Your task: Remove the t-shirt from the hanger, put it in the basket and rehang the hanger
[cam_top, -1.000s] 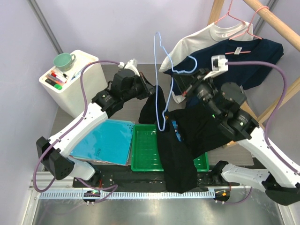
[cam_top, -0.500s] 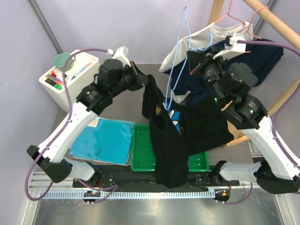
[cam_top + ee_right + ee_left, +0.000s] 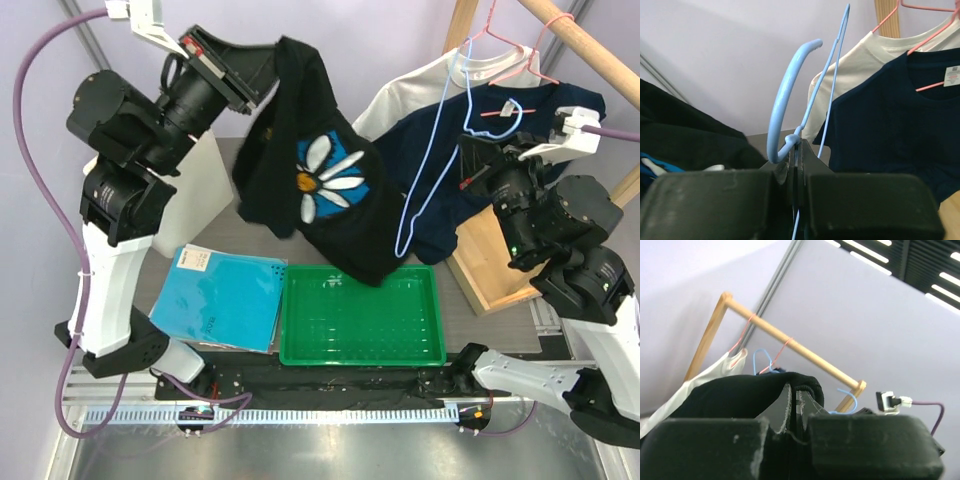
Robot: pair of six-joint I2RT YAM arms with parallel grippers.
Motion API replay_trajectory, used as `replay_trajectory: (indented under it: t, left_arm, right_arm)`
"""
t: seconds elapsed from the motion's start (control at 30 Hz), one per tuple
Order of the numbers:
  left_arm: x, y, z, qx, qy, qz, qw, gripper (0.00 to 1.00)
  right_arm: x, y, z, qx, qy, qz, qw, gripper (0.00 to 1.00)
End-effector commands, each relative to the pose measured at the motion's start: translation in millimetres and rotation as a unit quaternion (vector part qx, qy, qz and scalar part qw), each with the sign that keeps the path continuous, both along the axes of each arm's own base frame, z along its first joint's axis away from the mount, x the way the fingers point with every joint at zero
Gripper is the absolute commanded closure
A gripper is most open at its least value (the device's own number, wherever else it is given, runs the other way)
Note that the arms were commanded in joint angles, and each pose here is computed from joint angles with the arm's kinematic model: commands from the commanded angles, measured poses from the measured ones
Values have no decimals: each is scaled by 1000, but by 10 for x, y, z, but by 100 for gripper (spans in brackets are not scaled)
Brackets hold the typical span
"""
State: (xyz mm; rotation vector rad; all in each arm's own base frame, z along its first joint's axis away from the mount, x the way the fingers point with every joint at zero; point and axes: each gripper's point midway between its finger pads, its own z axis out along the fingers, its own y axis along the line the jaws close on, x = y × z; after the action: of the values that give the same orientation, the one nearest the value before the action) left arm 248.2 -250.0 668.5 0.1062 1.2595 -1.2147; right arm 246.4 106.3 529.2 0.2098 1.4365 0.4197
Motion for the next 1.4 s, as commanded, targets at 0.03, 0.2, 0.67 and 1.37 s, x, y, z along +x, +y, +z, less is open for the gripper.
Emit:
replay_trajectory:
  t: [0.03,0.2,0.67,1.37]
  left_arm:
    - [-190,53,557,-70,-87,-34,993,100]
    - [-170,-143,491,-77,-67,-85,991,100]
    - [-470,-248,507,-110,-53,-189,974,100]
    - [-231,-434,-1453,-30,147,-176,973,100]
  right_arm:
    - [-61,-136,-40,2,2,-20,1000,99]
    - [-93,-183,-74,-2,3,-23,1000,99]
    - [-147,-160,-121,5,5,-5,1000,99]
    - [-158,-116,-175,13,8,7,1000,99]
